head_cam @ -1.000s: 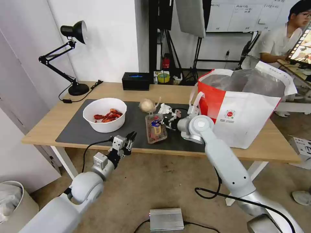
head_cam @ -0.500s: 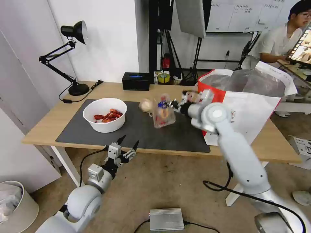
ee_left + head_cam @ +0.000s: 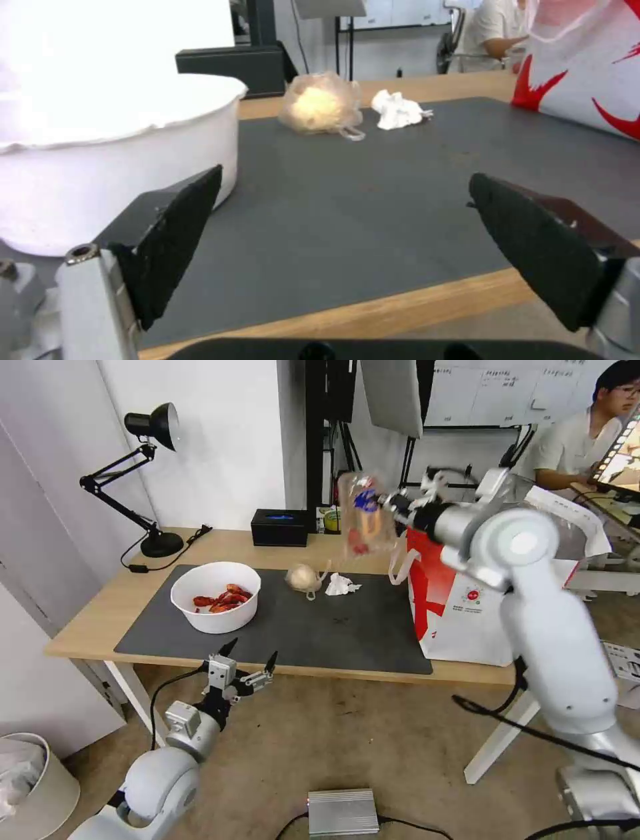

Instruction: Pick up the trash from the table and place it into the takeout bag.

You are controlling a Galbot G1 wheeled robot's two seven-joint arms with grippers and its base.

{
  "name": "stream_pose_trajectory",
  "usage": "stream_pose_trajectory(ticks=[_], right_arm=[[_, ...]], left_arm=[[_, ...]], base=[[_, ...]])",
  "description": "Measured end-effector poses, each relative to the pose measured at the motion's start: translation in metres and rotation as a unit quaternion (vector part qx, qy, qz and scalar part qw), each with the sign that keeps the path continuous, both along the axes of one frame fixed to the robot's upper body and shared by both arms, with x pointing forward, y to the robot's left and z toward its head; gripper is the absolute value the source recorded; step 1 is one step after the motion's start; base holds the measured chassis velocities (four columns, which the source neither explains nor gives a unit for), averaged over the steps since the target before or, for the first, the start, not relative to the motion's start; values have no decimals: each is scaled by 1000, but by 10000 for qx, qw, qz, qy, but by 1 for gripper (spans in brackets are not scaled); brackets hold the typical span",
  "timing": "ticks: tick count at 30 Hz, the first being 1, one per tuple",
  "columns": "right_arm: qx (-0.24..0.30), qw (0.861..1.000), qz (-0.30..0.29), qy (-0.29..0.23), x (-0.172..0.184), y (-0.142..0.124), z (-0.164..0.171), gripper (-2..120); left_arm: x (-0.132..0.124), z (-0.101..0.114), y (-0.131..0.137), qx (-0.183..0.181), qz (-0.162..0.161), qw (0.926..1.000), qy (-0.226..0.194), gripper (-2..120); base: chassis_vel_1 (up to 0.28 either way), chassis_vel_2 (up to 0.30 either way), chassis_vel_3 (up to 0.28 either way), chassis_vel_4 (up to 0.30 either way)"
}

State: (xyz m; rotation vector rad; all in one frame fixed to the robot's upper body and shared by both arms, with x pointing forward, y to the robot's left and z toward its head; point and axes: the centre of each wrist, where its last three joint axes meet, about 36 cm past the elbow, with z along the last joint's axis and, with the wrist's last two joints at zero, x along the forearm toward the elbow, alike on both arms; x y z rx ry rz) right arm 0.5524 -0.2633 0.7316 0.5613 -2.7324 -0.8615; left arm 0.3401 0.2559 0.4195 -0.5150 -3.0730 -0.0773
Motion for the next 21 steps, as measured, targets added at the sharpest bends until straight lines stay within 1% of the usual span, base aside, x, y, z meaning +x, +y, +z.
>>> stream_pose_trajectory(ticks=[2, 3, 6, 7, 9, 10, 12, 13, 16, 17, 20, 21], right_arm=[[-40, 9996, -222, -139, 1, -22, 18, 0], [-40, 9996, -222, -139, 1, -22, 18, 0], [-279, 9974, -531, -397, -3, -52, 34, 0], [-279, 9974, -531, -397, -3, -52, 34, 0], [-478, 9950, -744, -468, -8, -69, 39, 0], [-478, 9950, -744, -468, -8, -69, 39, 0], [-739, 9905, -1018, -563, -14, -89, 35, 0], [-739, 9905, -1018, -563, -14, -89, 35, 0], [-1137, 9825, -1295, -705, -20, -111, 18, 0], [-1137, 9825, -1295, -705, -20, -111, 18, 0], [-1412, 9764, -1444, -764, -22, -125, 3, 0], [-1412, 9764, -1444, -764, -22, -125, 3, 0]], left_arm=[[-1, 1, 0, -23, 21, 10000, -7, 100], [-1, 1, 0, -23, 21, 10000, -7, 100], [0, 1, -1, -28, 34, 10000, -26, 100], [0, 1, -1, -28, 34, 10000, -26, 100], [4, 0, -1, -22, 33, 10000, -36, 100], [4, 0, -1, -22, 33, 10000, -36, 100], [5, 0, -6, -39, -22, 10000, -30, 100], [5, 0, -6, -39, -22, 10000, -30, 100], [6, -2, -13, -94, -74, 9999, -20, 100], [6, -2, -13, -94, -74, 9999, -20, 100], [6, -3, -17, -112, -119, 9999, -7, 100], [6, -3, -17, -112, -119, 9999, -7, 100]], base=[[0, 0, 0, 0], [0, 0, 0, 0], [0, 0, 0, 0], [0, 0, 0, 0], [0, 0, 0, 0], [0, 0, 0, 0], [0, 0, 0, 0], [0, 0, 0, 0], [0, 0, 0, 0], [0, 0, 0, 0], [0, 0, 0, 0], [0, 0, 0, 0]])
